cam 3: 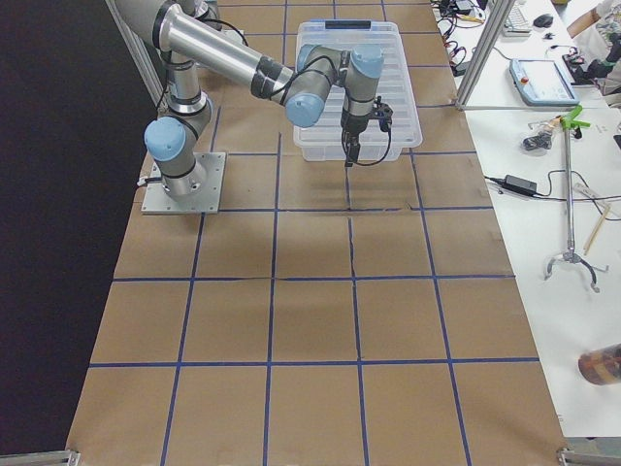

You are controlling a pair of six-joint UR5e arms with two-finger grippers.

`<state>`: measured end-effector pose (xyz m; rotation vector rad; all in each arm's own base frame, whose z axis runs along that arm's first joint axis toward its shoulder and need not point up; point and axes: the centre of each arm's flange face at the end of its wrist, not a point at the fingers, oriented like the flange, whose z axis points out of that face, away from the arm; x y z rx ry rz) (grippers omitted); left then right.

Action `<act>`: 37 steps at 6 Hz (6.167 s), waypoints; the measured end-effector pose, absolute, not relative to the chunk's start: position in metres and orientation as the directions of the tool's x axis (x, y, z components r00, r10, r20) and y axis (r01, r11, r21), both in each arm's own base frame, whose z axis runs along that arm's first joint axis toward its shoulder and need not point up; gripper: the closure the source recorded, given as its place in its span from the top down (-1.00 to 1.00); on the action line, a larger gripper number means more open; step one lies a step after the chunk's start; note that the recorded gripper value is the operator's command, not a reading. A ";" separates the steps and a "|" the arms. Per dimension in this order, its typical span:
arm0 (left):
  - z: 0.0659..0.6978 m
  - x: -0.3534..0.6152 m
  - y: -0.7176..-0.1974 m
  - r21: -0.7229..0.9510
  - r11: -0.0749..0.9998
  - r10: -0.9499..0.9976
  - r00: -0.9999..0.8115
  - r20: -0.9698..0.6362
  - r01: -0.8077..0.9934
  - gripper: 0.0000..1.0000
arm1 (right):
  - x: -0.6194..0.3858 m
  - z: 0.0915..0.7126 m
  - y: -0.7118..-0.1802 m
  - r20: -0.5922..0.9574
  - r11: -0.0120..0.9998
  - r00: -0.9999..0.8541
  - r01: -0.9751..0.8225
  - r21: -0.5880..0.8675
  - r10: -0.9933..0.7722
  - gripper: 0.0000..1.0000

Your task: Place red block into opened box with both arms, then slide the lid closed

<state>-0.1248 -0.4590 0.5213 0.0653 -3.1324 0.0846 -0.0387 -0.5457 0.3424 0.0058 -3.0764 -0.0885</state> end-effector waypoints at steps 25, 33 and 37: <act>0.221 0.033 -0.566 -0.016 0.063 0.995 -0.062 0.082 0.998 -0.97 | 0.155 0.510 -0.502 0.025 0.985 -0.986 0.165 0.046 0.164 1.00; 0.347 -0.176 -0.568 -0.022 0.091 0.993 -0.090 0.071 0.996 -0.98 | 0.153 0.504 -0.508 0.023 0.984 -0.986 0.168 0.052 0.167 1.00; 0.212 -0.215 -0.583 -0.025 0.029 0.998 -0.027 0.052 0.999 -0.87 | 0.152 0.503 -0.508 0.024 0.984 -0.985 0.170 0.051 0.169 1.00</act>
